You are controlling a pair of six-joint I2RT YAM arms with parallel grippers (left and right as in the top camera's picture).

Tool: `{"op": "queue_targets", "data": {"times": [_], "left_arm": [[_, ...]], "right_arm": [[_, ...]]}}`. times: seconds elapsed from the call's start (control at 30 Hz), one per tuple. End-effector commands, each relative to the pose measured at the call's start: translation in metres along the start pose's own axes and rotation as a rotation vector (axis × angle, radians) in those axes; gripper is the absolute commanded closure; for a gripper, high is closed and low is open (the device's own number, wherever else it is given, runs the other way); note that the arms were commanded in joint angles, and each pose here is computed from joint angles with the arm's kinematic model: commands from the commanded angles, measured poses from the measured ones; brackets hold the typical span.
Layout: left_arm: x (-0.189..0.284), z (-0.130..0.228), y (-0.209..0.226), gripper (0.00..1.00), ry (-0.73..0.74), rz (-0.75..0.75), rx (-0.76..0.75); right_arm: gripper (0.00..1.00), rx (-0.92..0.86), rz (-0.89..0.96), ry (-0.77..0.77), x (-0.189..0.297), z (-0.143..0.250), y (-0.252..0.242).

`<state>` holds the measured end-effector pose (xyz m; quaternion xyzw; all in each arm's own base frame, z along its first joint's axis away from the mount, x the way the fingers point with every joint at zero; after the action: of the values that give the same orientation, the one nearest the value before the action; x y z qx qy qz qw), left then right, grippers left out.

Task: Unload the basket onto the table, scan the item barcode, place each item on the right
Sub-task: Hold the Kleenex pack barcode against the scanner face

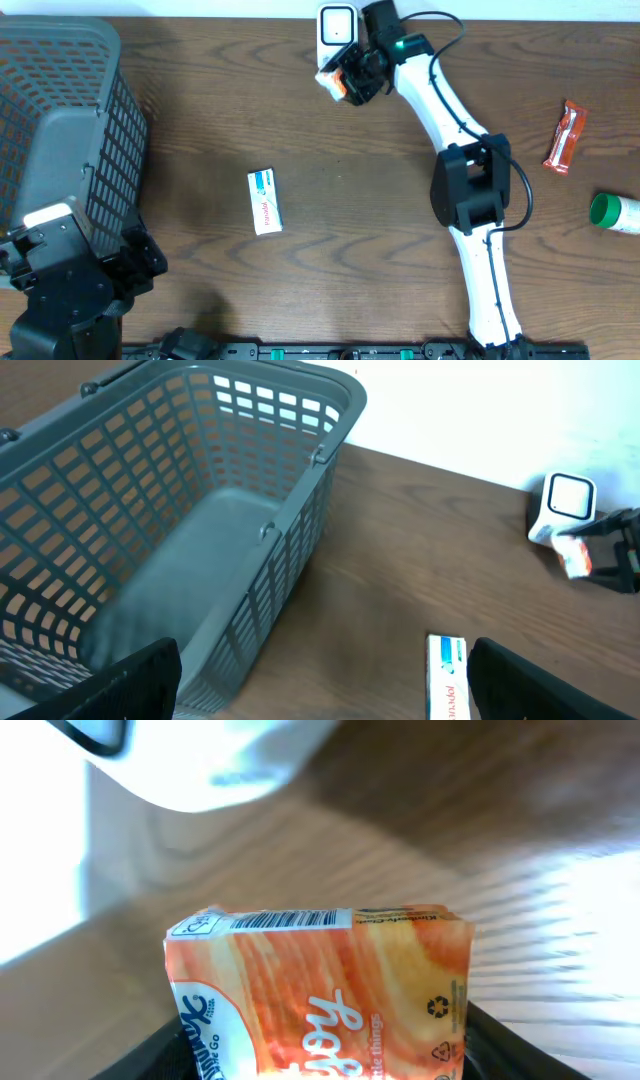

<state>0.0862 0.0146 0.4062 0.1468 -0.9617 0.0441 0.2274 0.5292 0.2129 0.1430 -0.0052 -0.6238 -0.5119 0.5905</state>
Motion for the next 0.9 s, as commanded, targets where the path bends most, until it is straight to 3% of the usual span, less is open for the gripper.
{"op": "queue_targets", "data": {"times": [0.0, 0.43, 0.57, 0.87], "left_arm": [[0.002, -0.002, 0.002, 0.08, -0.014, -0.008, 0.015], [0.002, -0.002, 0.002, 0.08, -0.014, -0.008, 0.016], [0.002, -0.002, 0.002, 0.09, -0.014, -0.008, 0.015], [0.002, -0.002, 0.002, 0.09, -0.014, -0.008, 0.015]], "right_arm": [[0.37, -0.115, -0.072, 0.055, 0.004, -0.007, 0.008], [0.39, -0.365, -0.340, 0.093, -0.040, -0.037, 0.024], [0.41, -0.432, -0.350, 0.103, -0.054, -0.047, 0.015], [0.38, -0.343, -0.450, 0.154, -0.039, -0.053, 0.029]]}}
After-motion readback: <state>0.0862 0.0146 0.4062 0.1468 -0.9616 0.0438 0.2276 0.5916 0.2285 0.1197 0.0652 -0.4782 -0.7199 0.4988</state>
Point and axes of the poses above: each gripper's point midway between its finger pads, its own x axis back along the fingers, its own y axis along the line the jaws close on, z = x × y, the point moved 9 cm from there along x, back along the fingers, and after that the axes turned 3 degrees about -x, right-handed, at the moved point
